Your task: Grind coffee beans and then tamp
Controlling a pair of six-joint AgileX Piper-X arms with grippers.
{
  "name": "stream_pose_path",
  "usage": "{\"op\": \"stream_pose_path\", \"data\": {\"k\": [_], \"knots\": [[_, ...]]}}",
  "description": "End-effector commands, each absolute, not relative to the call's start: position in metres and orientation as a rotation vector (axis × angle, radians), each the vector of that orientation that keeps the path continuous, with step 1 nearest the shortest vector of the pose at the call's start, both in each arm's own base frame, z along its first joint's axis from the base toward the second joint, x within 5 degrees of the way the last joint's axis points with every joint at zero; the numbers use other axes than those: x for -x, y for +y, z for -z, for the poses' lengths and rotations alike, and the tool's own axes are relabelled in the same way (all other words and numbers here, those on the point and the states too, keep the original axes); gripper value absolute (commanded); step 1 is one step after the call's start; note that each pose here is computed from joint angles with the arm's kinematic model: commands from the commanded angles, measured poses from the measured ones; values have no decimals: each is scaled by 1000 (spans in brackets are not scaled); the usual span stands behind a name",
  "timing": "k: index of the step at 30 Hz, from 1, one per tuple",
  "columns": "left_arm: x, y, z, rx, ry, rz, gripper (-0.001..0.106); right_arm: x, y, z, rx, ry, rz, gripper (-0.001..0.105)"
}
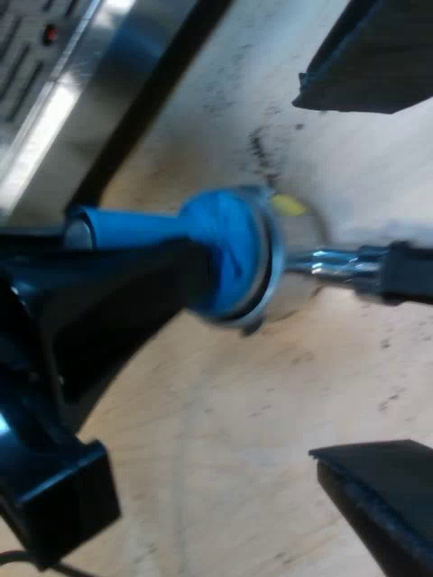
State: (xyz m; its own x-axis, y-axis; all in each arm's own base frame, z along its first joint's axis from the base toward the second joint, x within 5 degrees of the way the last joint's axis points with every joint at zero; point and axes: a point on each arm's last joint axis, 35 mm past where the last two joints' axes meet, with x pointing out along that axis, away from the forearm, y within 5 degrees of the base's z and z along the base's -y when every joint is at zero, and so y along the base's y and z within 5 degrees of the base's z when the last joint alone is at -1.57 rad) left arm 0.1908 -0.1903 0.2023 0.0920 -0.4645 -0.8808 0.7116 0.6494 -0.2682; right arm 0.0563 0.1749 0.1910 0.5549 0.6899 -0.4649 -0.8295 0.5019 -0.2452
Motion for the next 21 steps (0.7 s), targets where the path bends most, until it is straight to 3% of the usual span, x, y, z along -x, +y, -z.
{"op": "stream_pose_path", "data": {"k": [1,16,17,21], "knots": [[-191,-193,-225,-225,1122,903,0,-57,177,-198,437,288,-941,75],[-184,-155,-271,-175,1038,818,0,-58,189,-225,443,189,-1011,75],[-188,-123,-279,-134,1043,717,0,-58,190,-226,438,189,-1028,75],[-189,-105,-276,-95,1044,651,0,-57,190,-225,436,191,-1046,75]]}}
